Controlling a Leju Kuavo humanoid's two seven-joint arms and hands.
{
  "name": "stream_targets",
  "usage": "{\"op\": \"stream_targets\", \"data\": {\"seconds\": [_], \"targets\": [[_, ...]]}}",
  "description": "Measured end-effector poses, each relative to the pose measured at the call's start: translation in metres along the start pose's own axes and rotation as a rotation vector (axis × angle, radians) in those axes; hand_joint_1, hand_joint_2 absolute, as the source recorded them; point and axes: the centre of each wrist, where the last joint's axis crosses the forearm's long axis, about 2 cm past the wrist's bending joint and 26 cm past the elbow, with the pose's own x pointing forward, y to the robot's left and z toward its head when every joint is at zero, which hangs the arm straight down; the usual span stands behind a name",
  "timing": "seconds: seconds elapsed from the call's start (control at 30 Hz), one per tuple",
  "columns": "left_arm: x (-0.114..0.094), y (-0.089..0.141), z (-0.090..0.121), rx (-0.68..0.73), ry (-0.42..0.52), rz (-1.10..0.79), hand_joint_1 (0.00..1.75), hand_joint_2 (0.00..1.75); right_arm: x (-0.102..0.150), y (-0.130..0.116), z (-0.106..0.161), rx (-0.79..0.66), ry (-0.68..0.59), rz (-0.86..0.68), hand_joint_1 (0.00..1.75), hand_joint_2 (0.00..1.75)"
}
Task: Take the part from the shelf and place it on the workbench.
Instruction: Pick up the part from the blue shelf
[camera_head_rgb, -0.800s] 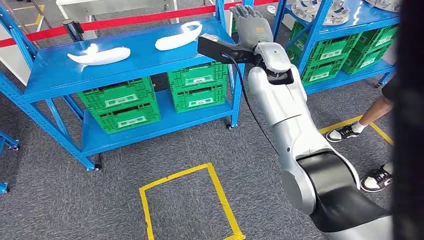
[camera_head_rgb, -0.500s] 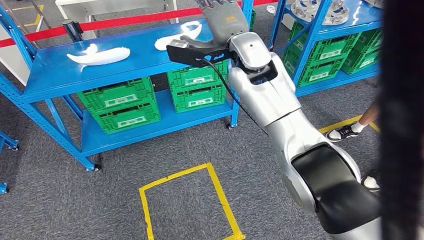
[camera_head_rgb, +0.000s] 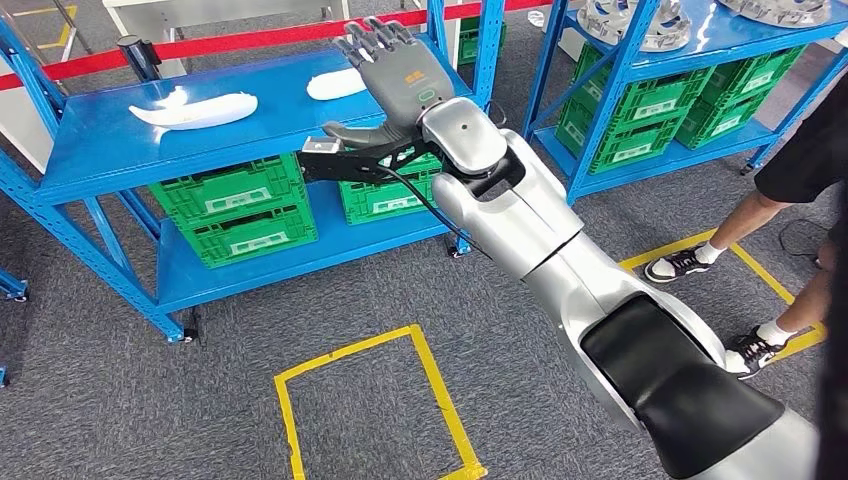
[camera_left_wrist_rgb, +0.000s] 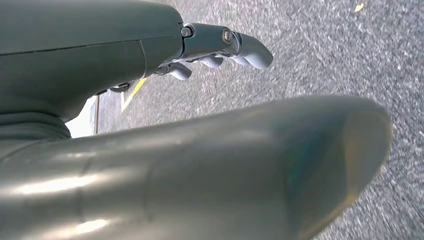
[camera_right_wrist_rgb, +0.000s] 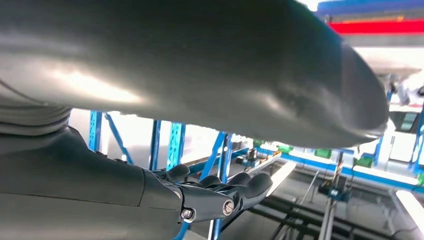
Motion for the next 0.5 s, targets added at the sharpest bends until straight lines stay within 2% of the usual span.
{"op": "stream_targets", "data": {"seconds": [0.37, 0.5], "targets": [[-0.001, -0.003, 0.000, -0.011, -0.006, 0.014, 0.00, 0.00, 0.012, 0.009, 0.003, 0.007, -0.049, 0.007, 0.00, 0.00], [-0.004, -0.005, 0.000, -0.014, 0.000, 0.016, 0.00, 0.00, 0.016, 0.021, 0.006, 0.029, -0.059, 0.001, 0.00, 0.00]]}}
